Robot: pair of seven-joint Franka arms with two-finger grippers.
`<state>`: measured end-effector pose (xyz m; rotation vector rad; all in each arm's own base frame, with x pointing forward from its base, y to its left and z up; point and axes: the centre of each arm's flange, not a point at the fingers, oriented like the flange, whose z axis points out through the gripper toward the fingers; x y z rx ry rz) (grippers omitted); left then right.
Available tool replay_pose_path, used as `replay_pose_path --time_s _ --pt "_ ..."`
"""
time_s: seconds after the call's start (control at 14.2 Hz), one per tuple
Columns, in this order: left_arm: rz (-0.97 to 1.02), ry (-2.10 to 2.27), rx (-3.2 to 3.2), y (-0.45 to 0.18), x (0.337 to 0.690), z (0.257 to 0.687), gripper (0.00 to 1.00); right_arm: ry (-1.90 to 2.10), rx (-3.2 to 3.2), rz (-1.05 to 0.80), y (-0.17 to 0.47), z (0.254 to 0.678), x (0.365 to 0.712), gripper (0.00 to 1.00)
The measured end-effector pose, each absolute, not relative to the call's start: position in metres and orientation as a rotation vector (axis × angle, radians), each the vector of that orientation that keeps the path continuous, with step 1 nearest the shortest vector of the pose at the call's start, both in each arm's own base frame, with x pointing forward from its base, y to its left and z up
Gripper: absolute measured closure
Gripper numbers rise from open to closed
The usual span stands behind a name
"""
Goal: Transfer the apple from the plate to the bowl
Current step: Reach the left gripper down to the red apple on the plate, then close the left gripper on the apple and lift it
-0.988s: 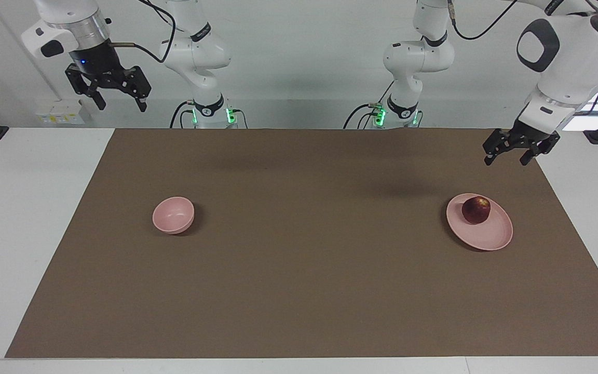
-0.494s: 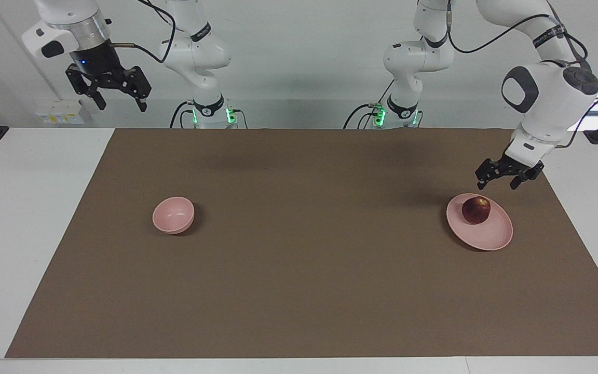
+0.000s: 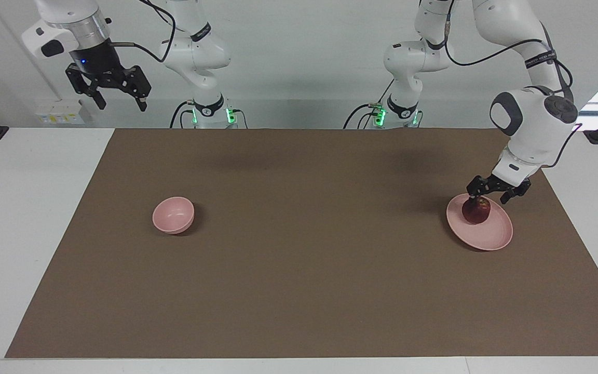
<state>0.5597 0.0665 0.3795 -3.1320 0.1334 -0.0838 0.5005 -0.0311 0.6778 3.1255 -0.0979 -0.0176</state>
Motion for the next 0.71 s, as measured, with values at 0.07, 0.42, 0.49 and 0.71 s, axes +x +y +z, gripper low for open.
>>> replay_pose_path --time_s 0.07,0.42,0.49,0.71 --pt "-0.09 0.132 -3.13 0.068 0.56 0.372 0.0 -0.098 3.126 -0.018 -0.031 0.678 0.5 0.0" --pt "-0.083 0.139 -3.129 0.073 0.556 0.356 0.15 -0.098 3.126 -0.018 -0.031 0.678 0.5 0.0" --pt "-0.081 0.142 -3.129 0.073 0.556 0.356 0.27 -0.098 3.126 -0.018 -0.031 0.678 0.5 0.0" --pt "-0.086 0.157 -3.128 0.07 0.556 0.357 0.4 -0.098 3.126 -0.018 -0.031 0.678 0.5 0.0"
